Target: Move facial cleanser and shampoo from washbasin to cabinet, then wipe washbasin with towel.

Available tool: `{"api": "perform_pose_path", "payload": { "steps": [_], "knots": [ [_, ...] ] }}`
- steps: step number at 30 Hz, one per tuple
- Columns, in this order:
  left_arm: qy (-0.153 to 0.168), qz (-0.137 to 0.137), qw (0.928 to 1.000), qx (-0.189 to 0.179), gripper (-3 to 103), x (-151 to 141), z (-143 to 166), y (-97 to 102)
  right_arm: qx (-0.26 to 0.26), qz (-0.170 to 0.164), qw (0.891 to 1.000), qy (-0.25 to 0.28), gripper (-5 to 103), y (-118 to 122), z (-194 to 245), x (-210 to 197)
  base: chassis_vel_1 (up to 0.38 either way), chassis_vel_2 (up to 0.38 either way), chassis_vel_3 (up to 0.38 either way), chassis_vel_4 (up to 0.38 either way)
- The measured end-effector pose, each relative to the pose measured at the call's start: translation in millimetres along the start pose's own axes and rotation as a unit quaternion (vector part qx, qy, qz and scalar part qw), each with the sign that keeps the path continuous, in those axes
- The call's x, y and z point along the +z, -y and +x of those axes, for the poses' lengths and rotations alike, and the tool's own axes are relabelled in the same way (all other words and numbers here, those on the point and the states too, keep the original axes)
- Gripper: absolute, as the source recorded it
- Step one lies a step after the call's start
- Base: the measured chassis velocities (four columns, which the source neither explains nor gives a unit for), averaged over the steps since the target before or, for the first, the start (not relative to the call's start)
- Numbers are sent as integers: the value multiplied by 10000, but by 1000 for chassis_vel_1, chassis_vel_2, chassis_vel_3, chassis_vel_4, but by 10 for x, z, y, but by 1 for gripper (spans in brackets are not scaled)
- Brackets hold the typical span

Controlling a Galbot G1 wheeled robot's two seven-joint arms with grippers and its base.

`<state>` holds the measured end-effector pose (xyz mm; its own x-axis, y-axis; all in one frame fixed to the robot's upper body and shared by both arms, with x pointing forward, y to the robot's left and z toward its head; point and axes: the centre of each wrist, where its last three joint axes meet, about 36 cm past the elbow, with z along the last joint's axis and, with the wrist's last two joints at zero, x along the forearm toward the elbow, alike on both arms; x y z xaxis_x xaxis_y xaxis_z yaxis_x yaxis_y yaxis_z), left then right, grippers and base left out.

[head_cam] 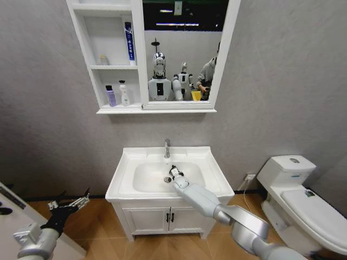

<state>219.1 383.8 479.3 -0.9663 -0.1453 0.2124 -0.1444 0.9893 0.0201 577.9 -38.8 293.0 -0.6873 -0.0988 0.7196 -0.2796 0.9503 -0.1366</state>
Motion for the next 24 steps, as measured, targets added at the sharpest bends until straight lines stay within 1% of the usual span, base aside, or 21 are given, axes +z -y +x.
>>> {"api": "perform_pose_path", "payload": {
  "steps": [2, 3, 5, 6, 7, 8, 10, 11, 12, 13, 14, 15, 16, 18, 20, 21, 24],
  "knots": [
    [0, 0, 10000, 0, 100, 0, 0, 0, -346, -267, 9990, -28, 4, -174, 66, -77, 0, 0, 0, 0],
    [0, 0, 10000, 0, 100, 0, 0, 0, -346, -267, 9990, -28, 4, -174, 66, -77, 0, 0, 0, 0],
    [0, 0, 10000, 0, 100, 0, 0, 0, -665, -555, 9962, 45, 4, -327, 122, -165, 0, 0, 0, 0],
    [0, 0, 10000, 0, 100, 0, 0, 0, -738, -666, 9950, 59, 4, -360, 137, -193, 0, 0, 0, 0],
    [0, 0, 10000, 0, 100, 0, 0, 0, -738, -666, 9950, 59, 4, -360, 137, -193, 0, 0, 0, 0],
    [0, 0, 10000, 0, 100, 0, 0, 0, -780, -802, 9937, 41, 4, -382, 155, -222, 0, 0, 0, 0],
    [0, 0, 10000, 0, 100, 0, 0, 0, -694, -868, 9938, -29, 4, -379, 164, -220, 0, 0, 0, 0],
    [1, 1, 10000, 0, 100, 0, 0, 0, -567, -848, 9947, -103, 4, -352, 161, -196, 0, 0, 0, 0],
    [0, 0, 10000, 0, 100, 0, 0, 0, -262, -796, 9962, -255, 4, -261, 157, -147, 0, 0, 0, 0],
    [0, 0, 10000, 0, 100, 0, 0, 0, -262, -796, 9962, -255, 4, -261, 157, -147, 0, 0, 0, 0],
    [0, 0, 10000, 0, 100, 0, 0, 0, 44, -781, 9963, -353, 4, -152, 172, -107, 0, 0, 0, 0],
    [0, 0, 10000, 0, 100, 0, 0, 0, 202, -786, 9958, -423, 4, -62, 203, -90, 0, 0, 0, 0],
    [0, 0, 10000, 0, 100, 0, 0, 0, 202, -786, 9958, -423, 4, -62, 203, -90, 0, 0, 0, 0],
    [0, 0, 10000, -1, 100, 0, 0, 0, 374, -798, 9950, -474, 4, 158, 318, -87, 0, 0, 0, 0],
    [0, 0, 10000, 0, 100, 0, 0, 0, 407, -824, 9953, -307, 4, 336, 516, -168, 0, 0, 0, 0],
    [0, 0, 10000, 0, 100, 0, 0, 0, 407, -824, 9953, -307, 4, 336, 516, -168, 0, 0, 0, 0],
    [0, 0, 10000, -1, 100, 0, 0, 0, 491, -949, 9943, 6, 4, 591, 831, -359, 0, 0, 0, 0]
  ]
}}
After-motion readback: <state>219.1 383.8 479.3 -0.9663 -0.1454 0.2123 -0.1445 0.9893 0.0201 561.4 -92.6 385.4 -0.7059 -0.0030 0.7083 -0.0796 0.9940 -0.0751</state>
